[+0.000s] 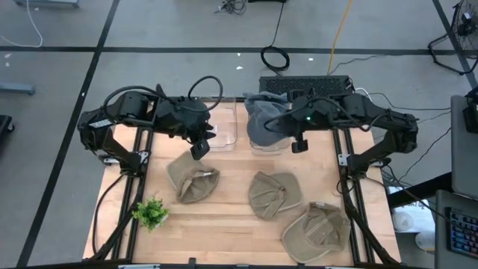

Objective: Pick & Place hat
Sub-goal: Put the blue cap into the right transparent bin

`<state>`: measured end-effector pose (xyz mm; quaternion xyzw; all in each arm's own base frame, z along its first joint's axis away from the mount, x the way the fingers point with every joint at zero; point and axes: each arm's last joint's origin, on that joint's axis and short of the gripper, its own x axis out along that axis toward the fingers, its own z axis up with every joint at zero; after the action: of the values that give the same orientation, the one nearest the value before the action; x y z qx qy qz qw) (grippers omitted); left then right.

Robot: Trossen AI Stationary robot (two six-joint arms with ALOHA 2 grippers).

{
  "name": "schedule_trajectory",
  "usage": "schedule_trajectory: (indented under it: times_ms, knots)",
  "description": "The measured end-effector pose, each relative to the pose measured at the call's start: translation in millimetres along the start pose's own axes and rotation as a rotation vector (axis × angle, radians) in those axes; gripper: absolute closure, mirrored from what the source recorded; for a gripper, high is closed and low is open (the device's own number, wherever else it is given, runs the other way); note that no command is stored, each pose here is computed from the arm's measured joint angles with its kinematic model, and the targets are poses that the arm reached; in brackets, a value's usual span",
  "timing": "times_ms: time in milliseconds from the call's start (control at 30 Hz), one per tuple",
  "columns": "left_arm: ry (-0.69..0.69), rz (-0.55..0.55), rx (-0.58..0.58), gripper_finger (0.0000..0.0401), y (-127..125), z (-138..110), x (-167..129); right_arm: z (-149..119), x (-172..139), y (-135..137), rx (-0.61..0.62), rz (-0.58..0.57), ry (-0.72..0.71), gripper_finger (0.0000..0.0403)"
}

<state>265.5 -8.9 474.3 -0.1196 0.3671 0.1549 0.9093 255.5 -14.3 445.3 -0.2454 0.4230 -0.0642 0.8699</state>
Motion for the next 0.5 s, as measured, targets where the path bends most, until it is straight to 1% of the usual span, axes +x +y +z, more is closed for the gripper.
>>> schedule_trajectory:
  times_ms: [133, 233, 400, 500]
  knots:
    - [0.012, 0.005, 0.004, 0.0277, 1, -1, 0, 1, 9, 1, -0.054, 0.006, 0.034, 0.0403]
    - [0.022, 0.011, 0.004, 0.0277, 2, -2, 0, 0, 15, -2, -0.068, 0.004, 0.061, 0.0403]
    - [0.021, 0.013, -0.005, 0.0277, 2, -2, 0, -3, 20, -9, -0.094, -0.089, 0.13, 0.0403]
    - [0.022, 0.014, -0.006, 0.0277, 2, -2, 0, -6, 23, -14, -0.099, -0.094, 0.144, 0.0403]
